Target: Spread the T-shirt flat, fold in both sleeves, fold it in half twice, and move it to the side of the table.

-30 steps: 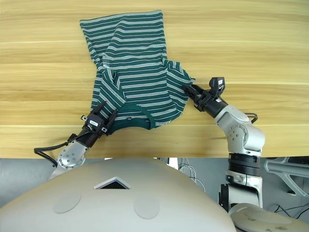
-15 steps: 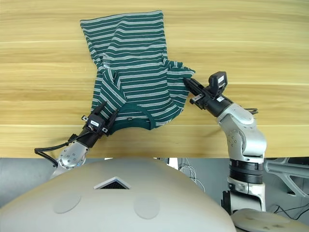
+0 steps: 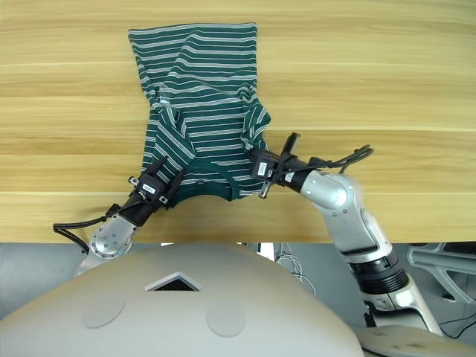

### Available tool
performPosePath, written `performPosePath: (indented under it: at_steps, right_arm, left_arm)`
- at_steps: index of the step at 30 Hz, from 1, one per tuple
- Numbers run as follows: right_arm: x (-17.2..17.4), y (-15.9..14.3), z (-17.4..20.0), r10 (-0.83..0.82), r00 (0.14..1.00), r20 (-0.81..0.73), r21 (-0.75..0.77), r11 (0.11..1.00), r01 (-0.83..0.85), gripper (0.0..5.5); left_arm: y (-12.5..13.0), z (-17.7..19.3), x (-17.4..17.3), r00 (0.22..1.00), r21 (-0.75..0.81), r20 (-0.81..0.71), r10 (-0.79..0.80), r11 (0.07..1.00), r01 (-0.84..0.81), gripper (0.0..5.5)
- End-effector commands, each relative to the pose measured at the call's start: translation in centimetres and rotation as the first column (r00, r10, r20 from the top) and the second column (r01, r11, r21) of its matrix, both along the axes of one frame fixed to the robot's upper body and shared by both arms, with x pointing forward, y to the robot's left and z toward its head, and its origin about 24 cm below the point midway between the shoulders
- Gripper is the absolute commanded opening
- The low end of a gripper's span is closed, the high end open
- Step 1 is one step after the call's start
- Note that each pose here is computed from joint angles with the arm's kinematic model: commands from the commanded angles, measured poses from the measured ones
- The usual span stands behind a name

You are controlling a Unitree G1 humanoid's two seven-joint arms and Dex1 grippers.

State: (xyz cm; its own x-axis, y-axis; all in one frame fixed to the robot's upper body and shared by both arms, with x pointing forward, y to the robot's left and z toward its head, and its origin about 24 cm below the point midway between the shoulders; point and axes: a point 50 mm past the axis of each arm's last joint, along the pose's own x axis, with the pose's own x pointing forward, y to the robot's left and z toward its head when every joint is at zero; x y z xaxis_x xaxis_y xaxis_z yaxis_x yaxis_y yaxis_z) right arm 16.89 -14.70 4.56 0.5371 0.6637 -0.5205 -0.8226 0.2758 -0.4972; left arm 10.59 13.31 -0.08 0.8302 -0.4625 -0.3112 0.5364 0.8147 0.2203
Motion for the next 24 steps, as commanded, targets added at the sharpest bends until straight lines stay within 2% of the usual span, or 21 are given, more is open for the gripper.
performPosePath:
  at_steps: [1,5,11,17,21,24]
  right_arm:
    - [1.6,0.6,0.6,0.0,0.991,0.136,-0.065,0.998,0.009,0.03]
    - [1.1,2.1,0.6,0.061,0.99,0.131,-0.051,0.997,-0.054,0.03]
    - [-0.1,2.2,-0.8,0.141,0.989,0.047,-0.103,0.985,-0.135,1.17]
    - [-1.7,1.0,-0.4,0.207,0.976,-0.069,-0.061,0.976,-0.211,2.21]
    - [-0.8,-0.5,2.0,0.166,0.98,-0.108,0.096,0.983,-0.156,2.27]
    - [1.5,-2.3,4.2,0.083,0.991,-0.103,0.237,0.97,-0.057,2.27]
  left_arm:
    - [0.0,-0.3,-0.2,0.999,0.017,-0.029,-0.021,1.0,0.021,2.26]
    - [-0.1,-0.3,-0.6,0.998,0.025,-0.043,-0.04,0.999,0.041,2.26]
    - [0.8,-0.1,-1.3,0.996,0.076,-0.063,-0.07,0.994,0.075,2.26]
    - [1.4,0.0,-1.5,0.995,0.103,-0.074,-0.073,0.991,0.08,2.26]
    - [1.9,-0.4,-1.7,0.993,0.142,-0.091,-0.074,0.986,0.087,2.26]
    - [2.2,-0.6,-1.7,0.992,0.168,-0.102,-0.081,0.981,0.097,2.26]
